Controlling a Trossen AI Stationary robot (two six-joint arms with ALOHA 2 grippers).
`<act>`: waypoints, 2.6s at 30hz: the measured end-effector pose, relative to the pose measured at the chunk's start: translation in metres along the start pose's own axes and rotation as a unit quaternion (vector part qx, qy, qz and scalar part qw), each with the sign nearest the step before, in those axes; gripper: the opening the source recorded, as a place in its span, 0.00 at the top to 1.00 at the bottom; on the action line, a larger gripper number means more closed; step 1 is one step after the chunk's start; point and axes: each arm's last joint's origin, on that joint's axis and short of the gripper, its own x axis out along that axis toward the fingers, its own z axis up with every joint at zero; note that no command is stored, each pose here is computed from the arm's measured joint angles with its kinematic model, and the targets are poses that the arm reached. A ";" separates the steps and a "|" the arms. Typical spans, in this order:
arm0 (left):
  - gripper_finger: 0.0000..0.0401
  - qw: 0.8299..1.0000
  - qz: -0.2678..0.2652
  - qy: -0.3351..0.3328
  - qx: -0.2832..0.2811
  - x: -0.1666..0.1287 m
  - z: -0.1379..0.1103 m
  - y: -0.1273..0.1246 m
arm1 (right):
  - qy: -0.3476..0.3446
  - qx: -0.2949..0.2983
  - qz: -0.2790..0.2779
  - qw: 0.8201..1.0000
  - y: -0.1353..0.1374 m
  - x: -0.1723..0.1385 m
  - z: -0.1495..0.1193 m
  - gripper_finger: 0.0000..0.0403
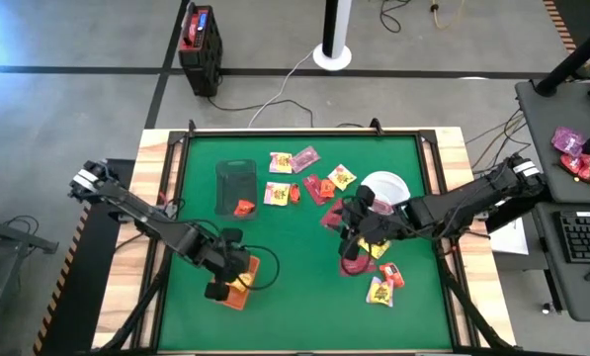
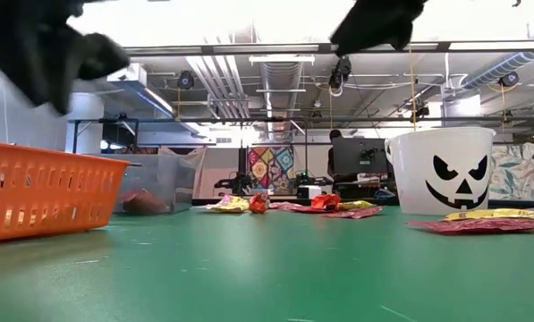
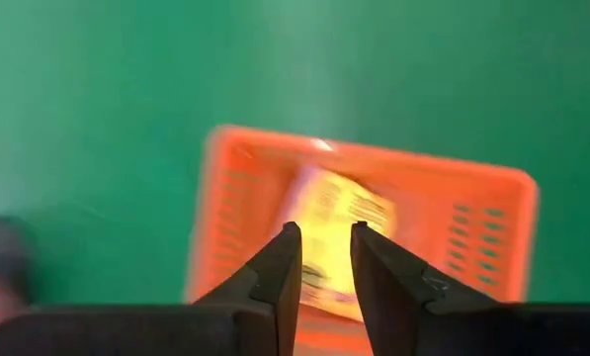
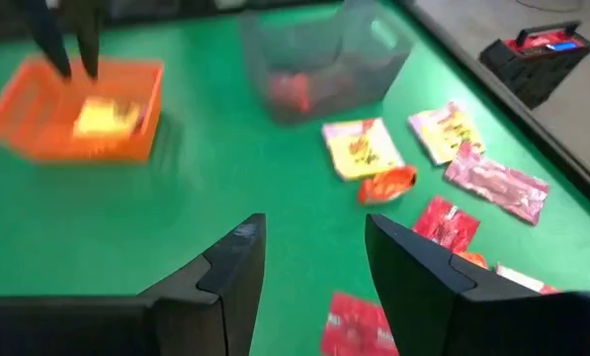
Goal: Sort candy by brand, put in halloween buckets
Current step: Put the orange chocolate into the black bin
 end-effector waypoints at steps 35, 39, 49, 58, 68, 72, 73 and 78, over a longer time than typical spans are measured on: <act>0.81 0.881 0.251 -0.400 -0.007 -0.092 -0.069 0.073 | 0.208 0.180 -0.066 0.959 -0.076 0.190 0.035 0.57; 0.81 0.880 0.250 -0.405 -0.012 -0.093 -0.070 0.073 | 0.226 0.183 -0.073 0.954 -0.074 0.206 0.024 0.57; 0.81 0.881 0.245 -0.403 -0.023 -0.091 -0.068 0.072 | 0.275 0.185 -0.078 0.940 -0.071 0.234 -0.005 0.57; 0.81 0.883 0.242 -0.401 -0.029 -0.086 -0.062 0.071 | 0.282 0.178 -0.083 0.939 -0.070 0.244 -0.015 0.59; 0.81 0.889 0.244 -0.386 -0.024 -0.075 -0.054 0.068 | 0.282 0.176 -0.082 0.940 -0.069 0.242 -0.014 0.85; 0.81 0.890 0.243 -0.384 -0.026 -0.073 -0.052 0.067 | 0.277 0.166 -0.076 0.943 -0.069 0.233 -0.006 0.96; 0.81 0.891 0.243 -0.384 -0.028 -0.072 -0.052 0.067 | 0.280 0.164 -0.077 0.943 -0.068 0.231 -0.005 0.97; 0.81 0.891 0.242 -0.383 -0.030 -0.071 -0.052 0.067 | 0.263 0.152 -0.096 0.948 -0.071 0.215 0.008 0.98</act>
